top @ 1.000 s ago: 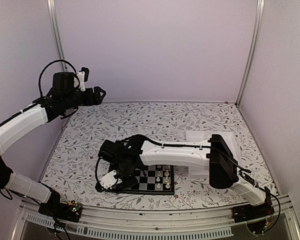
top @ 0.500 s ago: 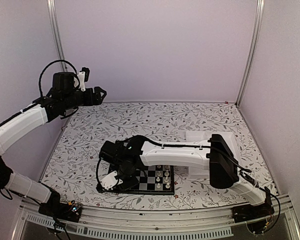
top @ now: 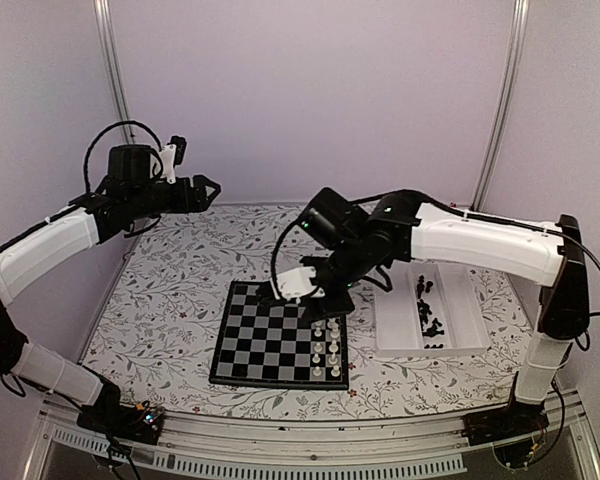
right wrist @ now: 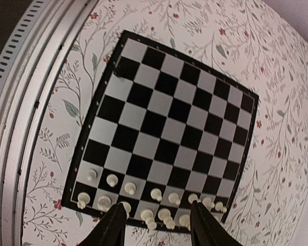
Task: Set up the chess pieces on the board
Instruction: Place the chess piece on the chessboard, then pick up the chess piece from the storage box.
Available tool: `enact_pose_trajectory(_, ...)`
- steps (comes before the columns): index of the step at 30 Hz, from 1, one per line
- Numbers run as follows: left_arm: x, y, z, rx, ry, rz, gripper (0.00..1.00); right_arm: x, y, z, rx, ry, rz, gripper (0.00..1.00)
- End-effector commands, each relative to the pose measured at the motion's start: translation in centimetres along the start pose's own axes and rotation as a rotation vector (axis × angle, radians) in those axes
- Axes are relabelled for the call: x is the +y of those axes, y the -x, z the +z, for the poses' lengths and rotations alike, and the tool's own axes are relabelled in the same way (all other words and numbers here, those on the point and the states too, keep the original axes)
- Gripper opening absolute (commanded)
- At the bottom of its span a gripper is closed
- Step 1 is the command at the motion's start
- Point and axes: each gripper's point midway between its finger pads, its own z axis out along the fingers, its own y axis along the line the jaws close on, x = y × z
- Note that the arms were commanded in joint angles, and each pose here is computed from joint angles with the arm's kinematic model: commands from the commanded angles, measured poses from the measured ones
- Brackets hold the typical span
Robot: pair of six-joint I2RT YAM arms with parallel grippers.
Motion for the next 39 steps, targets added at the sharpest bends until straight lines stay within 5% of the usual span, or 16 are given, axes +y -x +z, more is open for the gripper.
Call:
enact_pose_trajectory(1,-2.4,-1.4,1.4,0.047,-0.148,0.019,0.87,-1.8,-8.3,-2.3,0.027,-0.042,0.272,0.45)
enact_pose_trajectory(8,-6.7,-4.2,2.4,0.117,-0.233,0.116,0.86,-5.1,-23.7,-8.7,0.082,-0.269,0.7,0.37)
enact_pose_trajectory(16,-8.0,-5.8,3.2,0.166,-0.234,0.154,0.86,-5.2,-33.4,-10.7,0.227,-0.358,0.841,0.26)
enact_pose_trajectory(28,-8.3,-5.7,3.0,0.162,-0.23,0.172,0.86,-4.2,-38.5,-8.0,0.405,-0.293,0.843,0.23)
enact_pose_trajectory(39,-8.5,-5.8,3.0,0.165,-0.238,0.174,0.86,-4.0,-40.5,-6.1,0.484,-0.212,0.751,0.31)
